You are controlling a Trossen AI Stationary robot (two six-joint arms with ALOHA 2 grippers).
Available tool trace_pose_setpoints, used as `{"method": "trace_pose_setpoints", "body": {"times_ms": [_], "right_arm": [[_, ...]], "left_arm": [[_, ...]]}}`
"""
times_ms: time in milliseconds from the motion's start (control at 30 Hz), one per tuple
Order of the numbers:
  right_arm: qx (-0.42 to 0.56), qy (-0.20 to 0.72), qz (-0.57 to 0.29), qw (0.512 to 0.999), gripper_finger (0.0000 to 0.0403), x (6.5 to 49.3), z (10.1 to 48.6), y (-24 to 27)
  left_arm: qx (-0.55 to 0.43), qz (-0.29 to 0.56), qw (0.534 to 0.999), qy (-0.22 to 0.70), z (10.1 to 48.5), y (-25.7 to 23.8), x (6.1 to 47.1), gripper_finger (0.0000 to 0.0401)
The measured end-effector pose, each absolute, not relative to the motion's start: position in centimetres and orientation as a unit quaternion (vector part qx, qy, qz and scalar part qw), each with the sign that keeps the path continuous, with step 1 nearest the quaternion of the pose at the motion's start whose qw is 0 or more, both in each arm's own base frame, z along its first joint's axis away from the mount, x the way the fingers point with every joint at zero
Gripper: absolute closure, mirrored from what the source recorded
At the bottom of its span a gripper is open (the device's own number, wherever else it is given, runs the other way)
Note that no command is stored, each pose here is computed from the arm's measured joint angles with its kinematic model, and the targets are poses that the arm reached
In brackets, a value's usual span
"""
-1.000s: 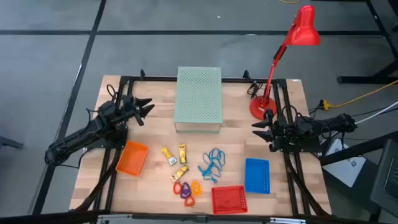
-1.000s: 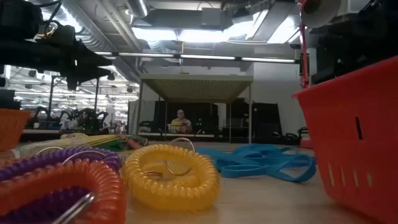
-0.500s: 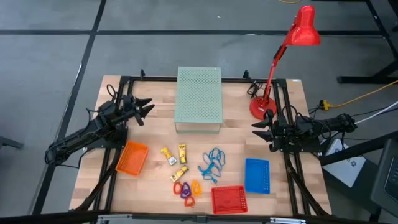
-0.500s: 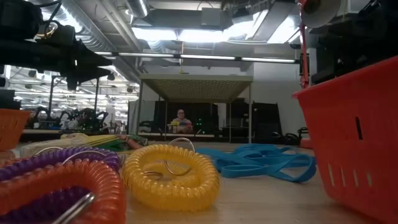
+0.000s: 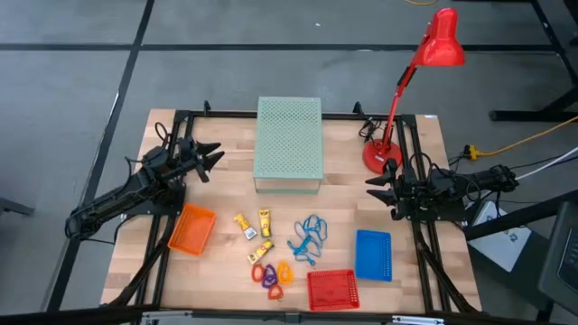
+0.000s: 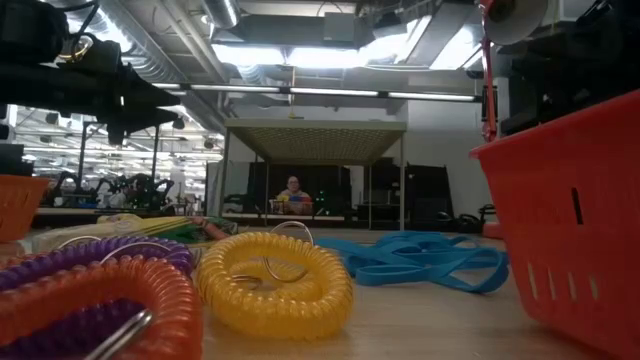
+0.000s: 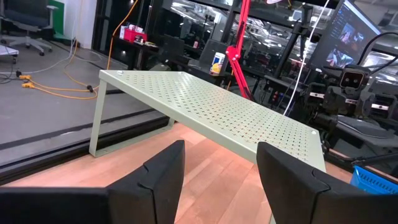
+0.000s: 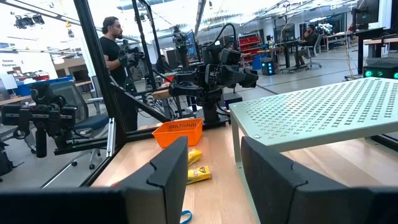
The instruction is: Pick & Place Office Desk Supplies
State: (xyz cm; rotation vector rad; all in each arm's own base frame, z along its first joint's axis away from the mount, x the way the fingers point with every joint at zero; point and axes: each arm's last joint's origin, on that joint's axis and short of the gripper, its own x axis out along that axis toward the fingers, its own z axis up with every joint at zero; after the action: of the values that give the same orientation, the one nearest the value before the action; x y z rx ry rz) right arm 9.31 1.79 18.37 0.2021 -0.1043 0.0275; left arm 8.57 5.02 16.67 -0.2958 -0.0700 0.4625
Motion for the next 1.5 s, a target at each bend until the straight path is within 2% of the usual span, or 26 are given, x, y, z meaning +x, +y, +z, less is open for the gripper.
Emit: {"method": "trace_pose_setpoints", "body": {"times_ms": [733,933,1067,1167,1267,1500], "right_arm": [[0.097,-0.052,0.013,0.994,0.0252,9.3,18.4,1.8],[-0.124,-0.047,-0.047,0.990,0.0252,9.3,18.4,1.5],[-0.230,-0.038,-0.059,0.971,0.0252,9.3,18.3,1.5],[-0.271,-0.036,-0.062,0.960,0.0252,9.3,18.4,1.4],[-0.259,-0.052,-0.057,0.963,0.0252,9.3,18.6,1.5],[-0.108,-0.136,0.015,0.985,0.0252,9.0,19.9,1.8]], "left_arm": [[-0.146,0.228,0.962,-0.035,16.7,5.0,8.6,0.0203],[-0.146,0.228,0.962,-0.035,16.7,5.0,8.6,0.0203],[-0.146,0.228,0.962,-0.035,16.7,5.0,8.6,0.0203],[-0.146,0.228,0.962,-0.035,16.7,5.0,8.6,0.0203],[-0.146,0.228,0.962,-0.035,16.7,5.0,8.6,0.0203],[-0.146,0.228,0.962,-0.035,16.7,5.0,8.6,0.0203]]}}
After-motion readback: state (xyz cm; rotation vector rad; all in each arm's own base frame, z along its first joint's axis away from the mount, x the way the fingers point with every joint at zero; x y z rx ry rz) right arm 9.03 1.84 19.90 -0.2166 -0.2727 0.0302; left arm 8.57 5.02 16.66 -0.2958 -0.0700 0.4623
